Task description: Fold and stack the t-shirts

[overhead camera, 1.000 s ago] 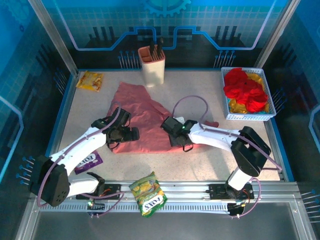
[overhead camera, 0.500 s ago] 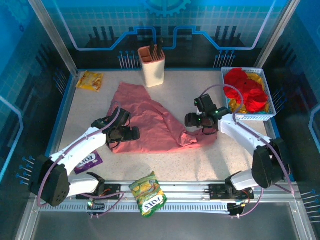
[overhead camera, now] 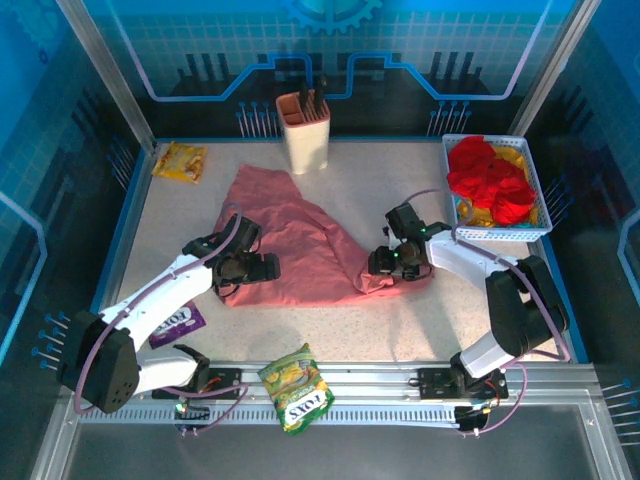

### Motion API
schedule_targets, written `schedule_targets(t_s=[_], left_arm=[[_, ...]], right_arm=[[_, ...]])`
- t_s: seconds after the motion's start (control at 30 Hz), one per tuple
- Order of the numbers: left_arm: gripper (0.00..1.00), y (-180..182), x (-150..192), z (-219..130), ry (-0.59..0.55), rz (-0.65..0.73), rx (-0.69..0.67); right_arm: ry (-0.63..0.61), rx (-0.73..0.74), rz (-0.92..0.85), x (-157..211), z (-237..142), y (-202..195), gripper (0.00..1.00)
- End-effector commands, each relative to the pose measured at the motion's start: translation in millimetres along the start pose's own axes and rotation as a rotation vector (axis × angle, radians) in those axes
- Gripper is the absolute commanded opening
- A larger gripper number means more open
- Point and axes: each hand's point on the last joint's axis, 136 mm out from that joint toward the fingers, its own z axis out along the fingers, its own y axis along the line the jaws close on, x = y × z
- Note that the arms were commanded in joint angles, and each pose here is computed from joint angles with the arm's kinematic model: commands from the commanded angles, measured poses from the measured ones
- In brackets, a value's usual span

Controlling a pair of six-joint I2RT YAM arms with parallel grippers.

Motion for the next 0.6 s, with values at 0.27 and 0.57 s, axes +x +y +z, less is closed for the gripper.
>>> schedule_targets(t_s=[0.27, 0.57], left_arm=[[0.91, -4, -1, 2, 0.015, 0.015, 0.016], [0.91, 1, -1, 5, 0.008, 0.019, -0.004]], right_arm=[[-0.033, -0.035, 0.003, 19, -9, 13, 0.08], [-0.233, 0.168, -0.166, 27, -47, 34, 0.00]])
